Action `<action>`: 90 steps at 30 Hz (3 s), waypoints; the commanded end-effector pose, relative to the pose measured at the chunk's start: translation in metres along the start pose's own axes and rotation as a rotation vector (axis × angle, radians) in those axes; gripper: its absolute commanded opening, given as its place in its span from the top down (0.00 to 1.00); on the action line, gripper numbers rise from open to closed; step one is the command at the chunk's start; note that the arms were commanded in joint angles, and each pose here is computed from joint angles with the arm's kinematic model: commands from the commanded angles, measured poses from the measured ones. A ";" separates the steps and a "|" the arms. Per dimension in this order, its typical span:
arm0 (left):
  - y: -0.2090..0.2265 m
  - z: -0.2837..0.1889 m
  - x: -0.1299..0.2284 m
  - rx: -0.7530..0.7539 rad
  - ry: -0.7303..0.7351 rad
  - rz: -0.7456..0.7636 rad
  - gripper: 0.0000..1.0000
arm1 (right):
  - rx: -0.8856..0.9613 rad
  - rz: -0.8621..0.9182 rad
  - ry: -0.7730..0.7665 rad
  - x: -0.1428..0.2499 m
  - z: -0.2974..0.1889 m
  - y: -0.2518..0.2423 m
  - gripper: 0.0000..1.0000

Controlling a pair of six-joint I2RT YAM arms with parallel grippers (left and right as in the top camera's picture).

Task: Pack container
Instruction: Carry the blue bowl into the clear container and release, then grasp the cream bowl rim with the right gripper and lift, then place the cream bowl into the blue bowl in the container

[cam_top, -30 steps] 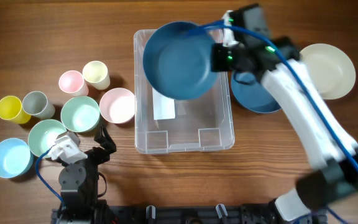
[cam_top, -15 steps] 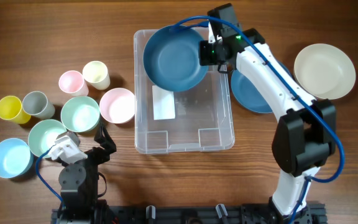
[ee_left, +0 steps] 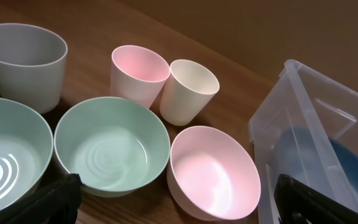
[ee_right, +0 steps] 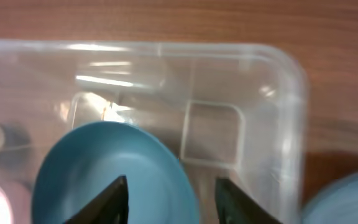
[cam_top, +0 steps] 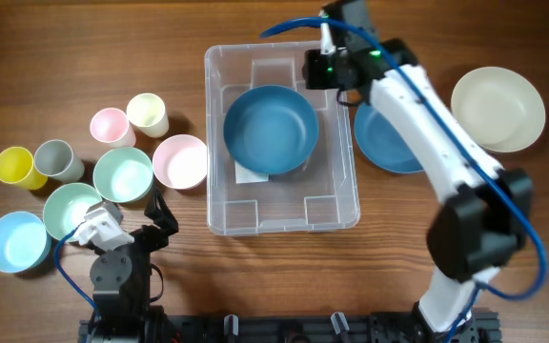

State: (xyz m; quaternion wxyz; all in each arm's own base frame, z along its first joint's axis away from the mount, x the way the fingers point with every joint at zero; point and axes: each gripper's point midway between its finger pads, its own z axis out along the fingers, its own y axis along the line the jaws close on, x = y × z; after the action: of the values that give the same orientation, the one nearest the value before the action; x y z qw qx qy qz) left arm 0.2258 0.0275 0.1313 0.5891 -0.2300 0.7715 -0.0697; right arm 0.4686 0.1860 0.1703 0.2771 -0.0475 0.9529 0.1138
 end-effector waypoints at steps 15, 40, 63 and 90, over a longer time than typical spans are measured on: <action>0.000 0.000 0.000 0.002 -0.003 0.014 0.00 | 0.494 1.073 0.048 0.101 -0.138 -0.357 0.32; 0.000 0.000 0.000 0.002 -0.003 0.014 0.00 | 0.434 1.196 0.254 0.191 -0.027 -0.430 0.96; 0.000 0.000 0.000 0.002 -0.003 0.014 0.00 | -0.056 0.357 -0.360 -0.019 -0.224 -0.096 0.96; 0.001 0.001 0.001 0.000 0.003 0.015 0.00 | 0.042 0.041 -0.031 0.021 -0.045 0.016 0.50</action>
State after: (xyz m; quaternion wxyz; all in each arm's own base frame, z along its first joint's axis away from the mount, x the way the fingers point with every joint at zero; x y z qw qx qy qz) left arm 0.2257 0.0275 0.1312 0.5890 -0.2300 0.7716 -0.0697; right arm 0.4202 0.2101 0.1345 0.2208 -0.0706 0.9684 0.0920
